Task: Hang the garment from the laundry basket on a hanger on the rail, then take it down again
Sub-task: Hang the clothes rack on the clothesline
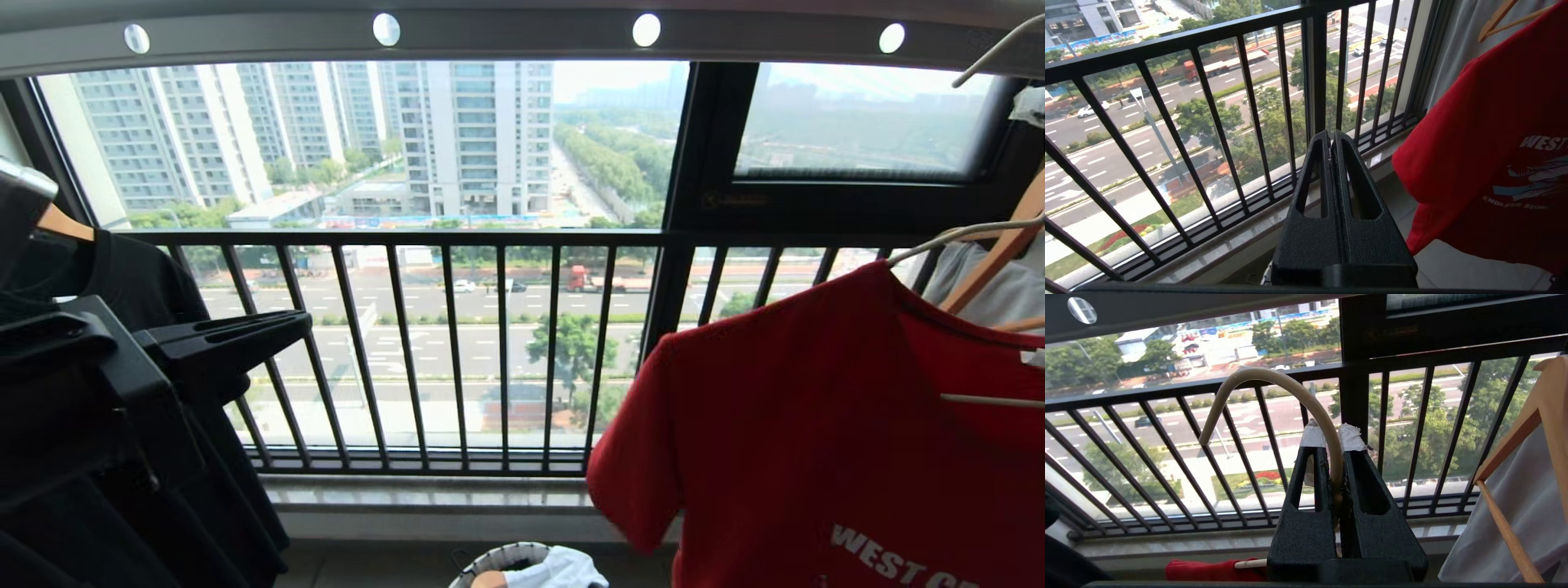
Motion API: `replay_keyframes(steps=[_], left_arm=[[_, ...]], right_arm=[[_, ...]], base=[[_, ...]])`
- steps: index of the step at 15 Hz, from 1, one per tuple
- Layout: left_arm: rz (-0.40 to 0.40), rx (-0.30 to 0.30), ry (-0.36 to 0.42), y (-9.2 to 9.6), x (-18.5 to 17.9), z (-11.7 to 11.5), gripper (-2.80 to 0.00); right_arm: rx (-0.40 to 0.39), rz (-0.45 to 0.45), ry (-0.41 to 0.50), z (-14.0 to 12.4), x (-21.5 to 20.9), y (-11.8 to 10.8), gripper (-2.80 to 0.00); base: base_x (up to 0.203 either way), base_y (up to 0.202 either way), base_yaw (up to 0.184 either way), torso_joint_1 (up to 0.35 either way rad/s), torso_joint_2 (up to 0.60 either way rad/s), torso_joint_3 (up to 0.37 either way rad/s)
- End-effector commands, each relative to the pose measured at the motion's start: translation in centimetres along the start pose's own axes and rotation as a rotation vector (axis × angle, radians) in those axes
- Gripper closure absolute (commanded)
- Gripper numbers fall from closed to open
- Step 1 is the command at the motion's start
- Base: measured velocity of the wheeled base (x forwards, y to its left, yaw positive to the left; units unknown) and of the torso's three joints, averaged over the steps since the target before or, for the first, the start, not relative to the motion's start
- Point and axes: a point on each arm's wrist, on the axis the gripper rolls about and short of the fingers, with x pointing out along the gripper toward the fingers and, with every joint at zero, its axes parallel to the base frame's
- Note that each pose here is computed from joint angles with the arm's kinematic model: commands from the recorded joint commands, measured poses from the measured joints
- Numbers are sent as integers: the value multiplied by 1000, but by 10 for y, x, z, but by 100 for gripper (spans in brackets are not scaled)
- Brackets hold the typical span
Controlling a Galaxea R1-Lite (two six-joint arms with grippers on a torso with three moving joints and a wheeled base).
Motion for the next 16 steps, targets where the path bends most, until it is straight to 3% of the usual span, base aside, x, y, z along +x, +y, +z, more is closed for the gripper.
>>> replay_keyframes(steps=[1,3,6,12,14,16], left_arm=[[-69,-42,3,-8,18,-7,0],[-123,-48,49,-10,28,-17,0],[-313,-54,78,-13,43,-18,0],[-338,-64,103,-14,50,-21,0],[-393,-73,112,-15,51,-23,0],[-397,-79,130,-14,57,-26,0]], right_arm=[[11,79,50,-7,8,8,0],[5,147,93,-16,10,10,0],[-17,246,162,-25,23,20,0],[-53,292,238,-38,25,32,0],[-50,327,260,-42,23,40,0],[-57,331,288,-49,27,46,0]], base=[[0,0,0,0,0,0],[0,0,0,0,0,0],[0,0,0,0,0,0],[0,0,0,0,0,0],[0,0,0,0,0,0],[0,0,0,0,0,0]])
